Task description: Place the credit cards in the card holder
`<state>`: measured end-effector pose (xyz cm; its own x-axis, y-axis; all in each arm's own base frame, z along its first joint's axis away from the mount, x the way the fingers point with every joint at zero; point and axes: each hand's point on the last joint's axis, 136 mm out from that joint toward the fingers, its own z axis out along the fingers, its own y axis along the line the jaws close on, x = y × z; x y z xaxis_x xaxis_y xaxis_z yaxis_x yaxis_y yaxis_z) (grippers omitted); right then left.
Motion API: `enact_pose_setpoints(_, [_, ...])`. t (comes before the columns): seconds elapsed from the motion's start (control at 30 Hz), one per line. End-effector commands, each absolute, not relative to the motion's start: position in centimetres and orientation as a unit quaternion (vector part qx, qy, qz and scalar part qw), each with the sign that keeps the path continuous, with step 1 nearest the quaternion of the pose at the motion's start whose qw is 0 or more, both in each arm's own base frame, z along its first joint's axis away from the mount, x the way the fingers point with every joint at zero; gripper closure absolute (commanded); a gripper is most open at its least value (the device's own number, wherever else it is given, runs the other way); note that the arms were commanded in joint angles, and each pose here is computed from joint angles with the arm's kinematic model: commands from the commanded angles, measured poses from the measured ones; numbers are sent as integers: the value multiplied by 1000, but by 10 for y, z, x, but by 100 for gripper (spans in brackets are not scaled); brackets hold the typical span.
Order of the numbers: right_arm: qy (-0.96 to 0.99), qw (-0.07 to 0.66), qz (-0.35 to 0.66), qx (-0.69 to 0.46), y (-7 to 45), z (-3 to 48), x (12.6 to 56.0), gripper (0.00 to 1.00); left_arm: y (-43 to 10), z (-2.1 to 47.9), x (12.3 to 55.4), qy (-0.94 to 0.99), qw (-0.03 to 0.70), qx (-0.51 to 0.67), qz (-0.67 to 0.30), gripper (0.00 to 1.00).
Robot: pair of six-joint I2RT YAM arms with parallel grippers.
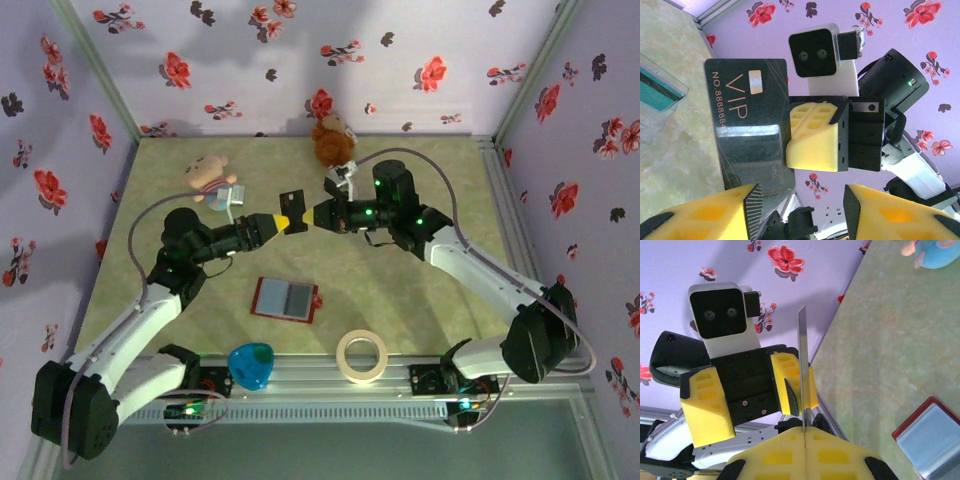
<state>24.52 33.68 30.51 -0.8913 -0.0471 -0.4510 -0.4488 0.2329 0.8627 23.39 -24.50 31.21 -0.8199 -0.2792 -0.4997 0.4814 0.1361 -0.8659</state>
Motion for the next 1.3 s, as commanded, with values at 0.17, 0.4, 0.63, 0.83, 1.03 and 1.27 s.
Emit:
enact_pose_setpoints(0.17, [763,157,598,-188,322,305,235,100,-233,296,238,731,286,55,-617,48])
enact_pose_setpoints(0.4, [767,130,582,-237,326,294,213,100,-230,291,227,746,283,79,-598,50])
enact_pose_setpoints(0.63, [734,133,620,-244,335,312,205,100,-234,301,225,718,275,78,-634,57])
enact_pose_setpoints(0.83, [733,121,625,-240,340,310,205,100,-234,306,225,708,282,77,-643,72])
enact_pose_setpoints(1.03, [728,115,638,-224,349,302,209,91,-237,302,225,704,267,79,-653,100])
enact_pose_setpoints(1.27, [838,153,495,-170,317,223,226,42,-221,248,216,793,222,74,-563,100])
